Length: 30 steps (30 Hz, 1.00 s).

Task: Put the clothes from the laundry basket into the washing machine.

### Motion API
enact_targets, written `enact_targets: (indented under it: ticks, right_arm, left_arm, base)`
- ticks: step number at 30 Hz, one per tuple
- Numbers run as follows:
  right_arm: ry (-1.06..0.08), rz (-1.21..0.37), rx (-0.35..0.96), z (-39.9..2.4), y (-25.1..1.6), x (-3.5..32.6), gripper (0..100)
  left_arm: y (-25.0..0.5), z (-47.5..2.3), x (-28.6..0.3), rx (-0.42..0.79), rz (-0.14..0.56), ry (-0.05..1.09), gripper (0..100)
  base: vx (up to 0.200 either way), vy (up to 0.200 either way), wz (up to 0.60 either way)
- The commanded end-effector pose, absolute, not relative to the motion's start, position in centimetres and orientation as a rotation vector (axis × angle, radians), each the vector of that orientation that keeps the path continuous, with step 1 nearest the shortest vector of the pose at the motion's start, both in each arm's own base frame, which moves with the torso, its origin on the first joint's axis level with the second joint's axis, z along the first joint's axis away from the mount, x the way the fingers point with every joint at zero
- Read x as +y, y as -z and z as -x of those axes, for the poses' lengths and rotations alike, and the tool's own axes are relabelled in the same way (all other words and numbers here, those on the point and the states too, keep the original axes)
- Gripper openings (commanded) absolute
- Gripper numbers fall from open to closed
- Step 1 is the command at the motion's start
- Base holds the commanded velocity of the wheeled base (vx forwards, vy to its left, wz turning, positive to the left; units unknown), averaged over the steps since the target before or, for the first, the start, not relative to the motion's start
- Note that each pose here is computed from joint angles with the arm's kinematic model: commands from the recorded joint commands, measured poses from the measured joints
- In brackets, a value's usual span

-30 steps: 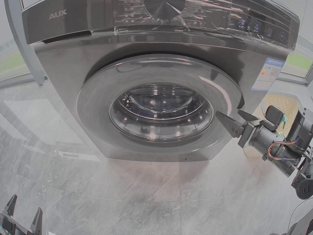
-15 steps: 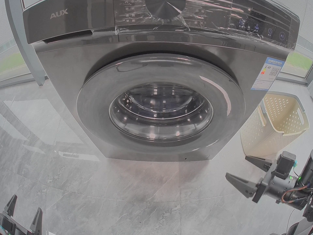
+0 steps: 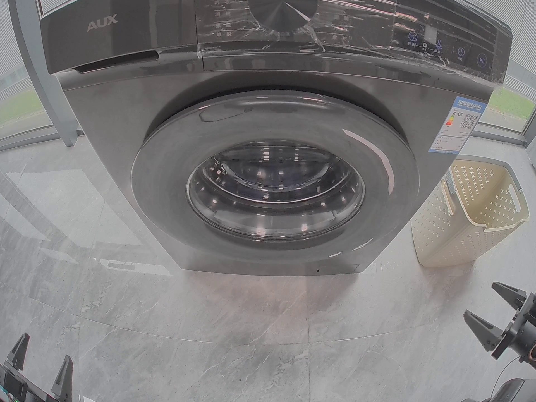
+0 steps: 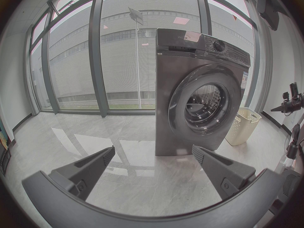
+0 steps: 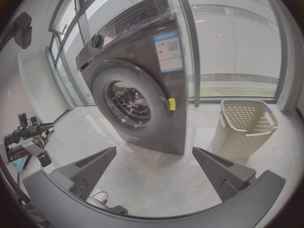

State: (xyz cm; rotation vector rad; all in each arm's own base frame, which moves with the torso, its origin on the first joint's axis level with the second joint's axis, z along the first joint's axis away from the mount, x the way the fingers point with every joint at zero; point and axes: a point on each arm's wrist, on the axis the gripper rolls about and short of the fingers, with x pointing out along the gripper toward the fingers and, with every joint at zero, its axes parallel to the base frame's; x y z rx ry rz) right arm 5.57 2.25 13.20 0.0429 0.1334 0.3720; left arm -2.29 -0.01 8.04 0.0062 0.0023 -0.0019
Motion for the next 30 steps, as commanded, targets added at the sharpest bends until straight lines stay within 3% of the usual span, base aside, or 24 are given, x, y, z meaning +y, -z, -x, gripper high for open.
enact_targets:
  ticks: [1,8,14,30]
  right_arm:
    - [-0.116,0.0,-0.095,1.9,-10.8,0.0,100]
    - [-0.074,0.001,-0.034,2.3,-7.9,0.1,100]
    - [0.002,-0.018,0.003,2.3,-7.5,0.0,100]
    - [-0.008,0.006,-0.003,2.3,-7.6,0.0,100]
  left_arm:
    - [-7.5,2.2,0.0,0.011,-0.006,0.002,100]
    - [-7.5,2.2,0.0,0.011,-0.005,0.002,100]
    - [-7.6,2.2,0.0,0.009,0.0,0.002,100]
    - [-7.6,2.2,0.0,0.008,-0.005,0.002,100]
  base:
    - [0.0,0.0,0.0]
    - [0.0,0.0,0.0]
    - [0.0,0.0,0.0]
    - [0.0,0.0,0.0]
